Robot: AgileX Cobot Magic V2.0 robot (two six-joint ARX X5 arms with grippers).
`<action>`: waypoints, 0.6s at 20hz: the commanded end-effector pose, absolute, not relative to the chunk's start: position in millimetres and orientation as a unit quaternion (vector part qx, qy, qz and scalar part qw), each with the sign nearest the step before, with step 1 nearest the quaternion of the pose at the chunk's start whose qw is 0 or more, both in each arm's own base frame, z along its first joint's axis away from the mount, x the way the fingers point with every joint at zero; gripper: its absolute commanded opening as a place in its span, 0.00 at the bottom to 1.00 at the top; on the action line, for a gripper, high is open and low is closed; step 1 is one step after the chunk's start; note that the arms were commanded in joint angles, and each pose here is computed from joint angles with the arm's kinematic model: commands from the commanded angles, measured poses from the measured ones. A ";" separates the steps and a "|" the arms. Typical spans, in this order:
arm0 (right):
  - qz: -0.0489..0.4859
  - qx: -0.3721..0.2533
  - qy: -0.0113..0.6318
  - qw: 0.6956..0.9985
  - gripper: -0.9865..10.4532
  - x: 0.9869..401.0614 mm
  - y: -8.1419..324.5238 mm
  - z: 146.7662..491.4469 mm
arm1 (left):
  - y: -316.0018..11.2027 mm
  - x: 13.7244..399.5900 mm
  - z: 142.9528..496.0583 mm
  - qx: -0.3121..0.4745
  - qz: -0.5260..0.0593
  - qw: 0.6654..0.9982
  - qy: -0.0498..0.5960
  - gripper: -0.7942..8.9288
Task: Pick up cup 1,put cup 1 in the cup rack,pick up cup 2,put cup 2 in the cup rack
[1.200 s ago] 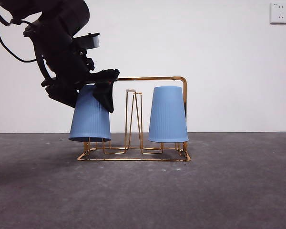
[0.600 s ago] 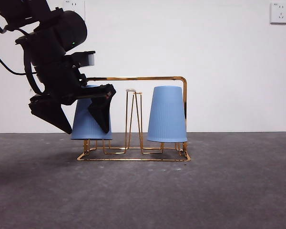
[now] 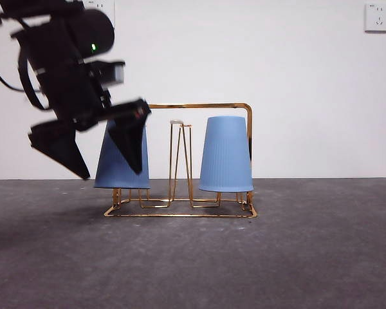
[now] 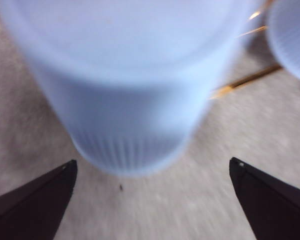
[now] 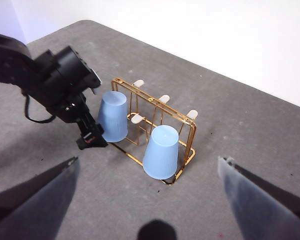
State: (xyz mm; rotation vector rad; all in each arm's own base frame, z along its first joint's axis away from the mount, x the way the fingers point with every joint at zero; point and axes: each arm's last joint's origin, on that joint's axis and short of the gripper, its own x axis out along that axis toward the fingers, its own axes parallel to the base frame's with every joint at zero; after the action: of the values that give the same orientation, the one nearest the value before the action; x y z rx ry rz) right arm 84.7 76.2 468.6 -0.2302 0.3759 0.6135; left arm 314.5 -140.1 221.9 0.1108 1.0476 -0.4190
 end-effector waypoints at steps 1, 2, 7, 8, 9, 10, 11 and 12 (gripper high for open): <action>0.299 -0.111 0.181 0.930 0.50 85.0 76.4 468.6 | -136.8 305.8 237.5 0.047 -0.199 0.847 0.490 0.66; 0.299 -0.112 0.181 0.930 0.50 85.0 76.4 468.6 | -134.9 301.5 242.8 0.047 -0.198 0.847 0.491 0.66; 0.299 -0.112 0.184 0.929 0.50 85.4 76.8 468.0 | -123.1 274.6 269.0 0.050 -0.196 0.839 0.505 0.66; 0.299 -0.114 0.188 0.929 0.50 85.8 77.2 467.3 | -120.8 269.3 273.7 0.050 -0.196 0.838 0.507 0.66; 0.299 -0.117 0.193 0.927 0.50 85.6 77.0 466.2 | -118.2 263.2 279.1 0.049 -0.197 0.837 0.509 0.66; 0.298 -0.120 0.201 0.925 0.50 85.7 77.1 464.7 | -115.7 256.4 285.3 0.046 -0.202 0.835 0.509 0.66; 0.298 -0.124 0.209 0.923 0.50 86.6 78.0 463.1 | -113.5 250.5 290.8 0.042 -0.209 0.835 0.508 0.66; 0.297 -0.127 0.218 0.921 0.50 86.7 78.0 461.3 | -111.7 243.9 297.1 0.035 -0.221 0.834 0.504 0.66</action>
State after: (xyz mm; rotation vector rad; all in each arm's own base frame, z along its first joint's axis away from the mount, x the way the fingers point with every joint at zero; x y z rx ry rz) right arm 85.3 76.8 462.7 -0.2607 0.4373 0.6115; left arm 248.4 -112.5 292.3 0.0889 1.0777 -0.4484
